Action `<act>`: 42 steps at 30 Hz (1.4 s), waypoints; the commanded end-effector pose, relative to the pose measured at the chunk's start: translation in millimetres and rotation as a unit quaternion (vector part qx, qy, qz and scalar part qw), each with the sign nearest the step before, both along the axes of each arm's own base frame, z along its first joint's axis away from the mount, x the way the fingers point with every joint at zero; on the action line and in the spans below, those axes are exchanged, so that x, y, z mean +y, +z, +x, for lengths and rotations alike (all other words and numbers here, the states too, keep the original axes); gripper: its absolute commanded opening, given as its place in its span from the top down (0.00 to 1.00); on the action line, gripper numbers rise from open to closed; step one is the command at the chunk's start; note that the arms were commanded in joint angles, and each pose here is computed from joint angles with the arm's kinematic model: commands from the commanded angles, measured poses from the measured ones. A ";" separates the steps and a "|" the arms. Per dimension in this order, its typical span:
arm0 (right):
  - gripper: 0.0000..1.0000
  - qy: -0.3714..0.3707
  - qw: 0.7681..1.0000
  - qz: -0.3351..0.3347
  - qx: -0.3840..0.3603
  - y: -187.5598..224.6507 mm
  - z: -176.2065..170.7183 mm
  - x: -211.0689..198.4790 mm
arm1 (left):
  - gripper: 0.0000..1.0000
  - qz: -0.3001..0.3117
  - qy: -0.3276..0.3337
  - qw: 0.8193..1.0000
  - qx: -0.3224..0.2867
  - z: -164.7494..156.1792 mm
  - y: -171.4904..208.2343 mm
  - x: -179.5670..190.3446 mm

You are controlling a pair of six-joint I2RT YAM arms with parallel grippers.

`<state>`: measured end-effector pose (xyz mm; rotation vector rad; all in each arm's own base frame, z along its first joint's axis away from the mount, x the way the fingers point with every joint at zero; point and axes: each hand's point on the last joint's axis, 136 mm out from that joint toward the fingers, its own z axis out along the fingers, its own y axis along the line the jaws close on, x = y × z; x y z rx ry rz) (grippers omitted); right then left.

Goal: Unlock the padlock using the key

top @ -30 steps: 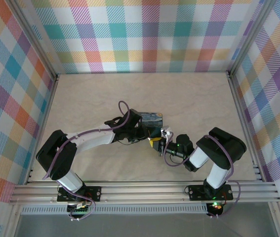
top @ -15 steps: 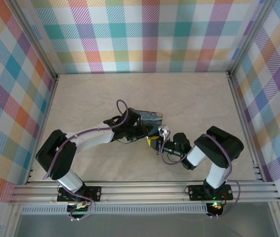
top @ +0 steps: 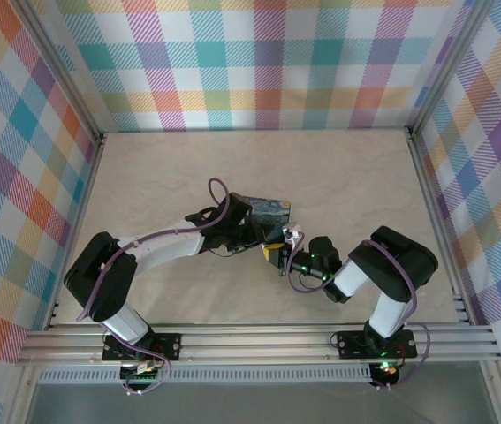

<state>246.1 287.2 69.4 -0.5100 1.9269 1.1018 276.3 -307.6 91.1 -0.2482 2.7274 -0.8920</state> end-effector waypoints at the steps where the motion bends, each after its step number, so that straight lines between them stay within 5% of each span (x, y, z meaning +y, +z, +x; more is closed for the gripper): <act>1: 1.00 0.047 0.995 0.073 -0.058 56.1 -2.4 23.3 | 0.81 -0.018 -0.027 0.999 -0.001 -4.9 6.7 -15.8; 24: 1.00 0.042 0.998 0.036 -0.031 41.4 -2.0 17.9 | 0.81 -0.016 -0.028 0.999 -0.009 -6.0 10.6 -12.6; 42: 1.00 -0.018 0.992 -0.019 -0.125 36.1 11.5 11.5 | 0.81 -0.022 -0.031 0.999 0.002 -9.4 11.6 -15.6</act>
